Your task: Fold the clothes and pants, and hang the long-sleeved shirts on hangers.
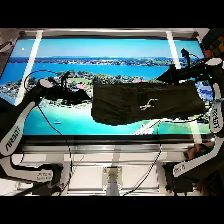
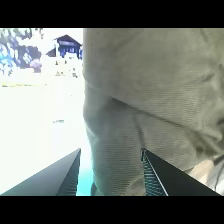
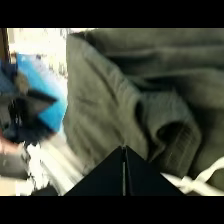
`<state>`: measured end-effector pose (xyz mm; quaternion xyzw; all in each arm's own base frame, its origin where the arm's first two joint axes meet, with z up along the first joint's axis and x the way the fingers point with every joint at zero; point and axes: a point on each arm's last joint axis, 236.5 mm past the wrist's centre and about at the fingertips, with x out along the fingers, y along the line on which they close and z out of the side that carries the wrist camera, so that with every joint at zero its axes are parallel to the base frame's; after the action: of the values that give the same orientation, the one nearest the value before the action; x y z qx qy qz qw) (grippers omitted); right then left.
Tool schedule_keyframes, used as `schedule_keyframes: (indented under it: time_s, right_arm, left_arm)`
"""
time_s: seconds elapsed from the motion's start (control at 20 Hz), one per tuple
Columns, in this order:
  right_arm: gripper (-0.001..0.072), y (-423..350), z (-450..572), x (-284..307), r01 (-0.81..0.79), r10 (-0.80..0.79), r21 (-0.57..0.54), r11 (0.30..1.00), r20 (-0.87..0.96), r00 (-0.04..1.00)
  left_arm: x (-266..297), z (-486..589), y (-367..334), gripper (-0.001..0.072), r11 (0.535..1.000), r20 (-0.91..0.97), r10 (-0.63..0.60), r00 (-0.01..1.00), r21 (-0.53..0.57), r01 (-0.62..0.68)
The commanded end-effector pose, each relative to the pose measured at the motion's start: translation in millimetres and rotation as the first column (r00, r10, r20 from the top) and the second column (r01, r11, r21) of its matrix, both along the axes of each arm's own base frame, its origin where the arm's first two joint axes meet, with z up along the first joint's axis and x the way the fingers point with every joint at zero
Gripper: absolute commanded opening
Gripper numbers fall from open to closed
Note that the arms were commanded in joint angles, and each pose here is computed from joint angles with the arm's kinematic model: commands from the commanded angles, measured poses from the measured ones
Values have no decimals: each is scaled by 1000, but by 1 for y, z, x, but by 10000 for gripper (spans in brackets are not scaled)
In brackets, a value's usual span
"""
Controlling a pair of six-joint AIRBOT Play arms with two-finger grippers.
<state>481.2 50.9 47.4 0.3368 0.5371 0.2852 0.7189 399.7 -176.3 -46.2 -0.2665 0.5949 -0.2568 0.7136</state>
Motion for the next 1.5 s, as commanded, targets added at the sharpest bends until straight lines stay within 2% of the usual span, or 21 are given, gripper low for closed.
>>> schedule_keyframes:
  time_s: [0.0, 0.25, 0.4, 0.55, 0.95, 1.15, 1.2, 1.3, 1.35, 1.45]
  right_arm:
    - [19, -1, 4, 10, 26, -26, 3, 1000, 35, 999]
    - [19, 3, 15, 13, 18, -19, 15, 1000, 61, 998]
    - [19, 2, 23, 17, 18, -20, 15, 1000, 84, 996]
    - [19, 1, 30, 20, 19, -20, 8, 1000, 106, 994]
    - [19, 3, 31, 18, 8, -9, 9, 1000, 102, 995]
    - [18, 1, 31, 22, 23, -23, 6, 1000, 111, 994]
    - [18, 1, 31, 22, 23, -23, 6, 1000, 111, 994]
    - [18, 1, 31, 22, 23, -23, 6, 1000, 111, 994]
    - [18, 3, 31, 22, 18, -19, 5, 1000, 111, 994]
    - [17, 10, 30, 21, 5, -6, 5, 1000, 110, 994]
  left_arm:
    - [-3, -5, -13, 439, 995, -23, -12, 1000, -97, 10]
    - [-4, -36, -17, 439, 994, -83, -10, 996, -111, 1]
    - [1, -41, -18, 438, 994, -59, -6, 998, -106, 0]
    - [8, -32, -25, 437, 988, -35, 10, 999, -150, -15]
    - [13, -42, -28, 436, 992, -25, 30, 999, -125, -33]
    - [14, -37, -40, 393, 989, 2, 17, 1000, -146, -16]
    - [14, -34, -46, 331, 988, 18, 3, 1000, -157, -1]
    - [14, -29, -58, 323, 984, 54, -19, 998, -176, 28]
    - [13, -27, -61, 269, 983, 63, -25, 998, -181, 36]
    - [13, -27, -61, 25, 983, 84, -41, 996, -176, 55]
